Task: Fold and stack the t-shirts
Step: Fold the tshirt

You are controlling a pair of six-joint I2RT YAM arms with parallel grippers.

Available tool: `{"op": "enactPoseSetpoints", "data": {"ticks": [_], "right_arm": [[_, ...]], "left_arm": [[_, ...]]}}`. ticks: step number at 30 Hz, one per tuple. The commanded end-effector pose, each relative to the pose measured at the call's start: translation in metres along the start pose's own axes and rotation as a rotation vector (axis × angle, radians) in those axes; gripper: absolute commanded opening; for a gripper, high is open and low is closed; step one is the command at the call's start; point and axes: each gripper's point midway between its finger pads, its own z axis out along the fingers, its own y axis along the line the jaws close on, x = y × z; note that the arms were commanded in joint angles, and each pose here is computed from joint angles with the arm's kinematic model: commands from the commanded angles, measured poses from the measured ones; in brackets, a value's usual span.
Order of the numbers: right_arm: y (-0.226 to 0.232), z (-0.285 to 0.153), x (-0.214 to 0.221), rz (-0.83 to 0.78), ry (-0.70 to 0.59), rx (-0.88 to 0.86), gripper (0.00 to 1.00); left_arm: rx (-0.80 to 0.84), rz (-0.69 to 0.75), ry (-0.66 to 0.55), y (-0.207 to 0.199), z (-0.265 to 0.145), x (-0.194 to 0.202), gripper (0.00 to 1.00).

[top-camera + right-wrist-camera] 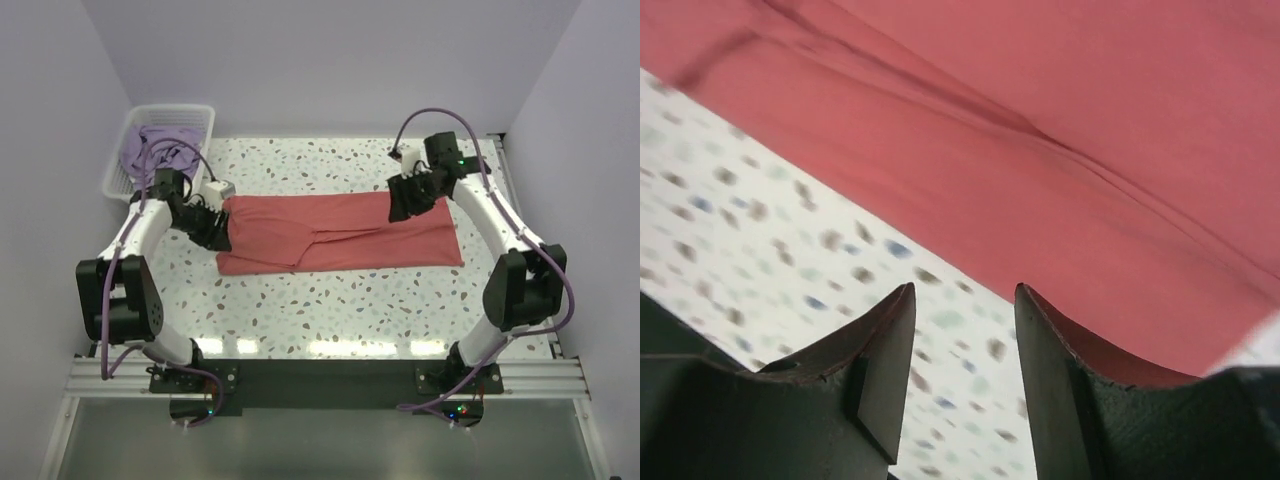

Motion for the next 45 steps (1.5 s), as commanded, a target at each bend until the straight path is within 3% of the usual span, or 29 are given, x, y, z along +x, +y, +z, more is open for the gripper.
{"op": "enactPoseSetpoints", "data": {"ticks": [1,8,14,23,34,39,45], "right_arm": [[0.068,0.029,-0.032,0.213,-0.090,-0.241,0.48],[0.164,0.084,-0.070,0.334,-0.168,-0.360,0.48],[0.221,0.126,-0.063,0.409,-0.111,-0.387,0.46],[0.253,0.163,-0.039,0.571,0.033,-0.445,0.40],[0.256,0.197,-0.013,0.673,0.156,-0.440,0.38],[0.259,0.193,-0.015,0.668,0.158,-0.460,0.27],[0.261,0.192,-0.017,0.665,0.154,-0.481,0.04]], "left_arm": [[0.058,-0.115,-0.048,-0.009,0.005,-0.011,0.50],[0.042,-0.253,-0.051,0.001,0.022,-0.012,0.50],[0.040,-0.328,-0.044,0.004,0.032,-0.007,0.56],[0.050,-0.378,-0.054,0.002,0.041,-0.002,0.56],[0.021,-0.382,-0.044,0.001,0.040,0.006,0.57],[0.008,-0.391,-0.029,0.002,0.041,0.011,0.57],[0.030,-0.426,-0.027,0.004,0.045,0.007,0.54]]}}
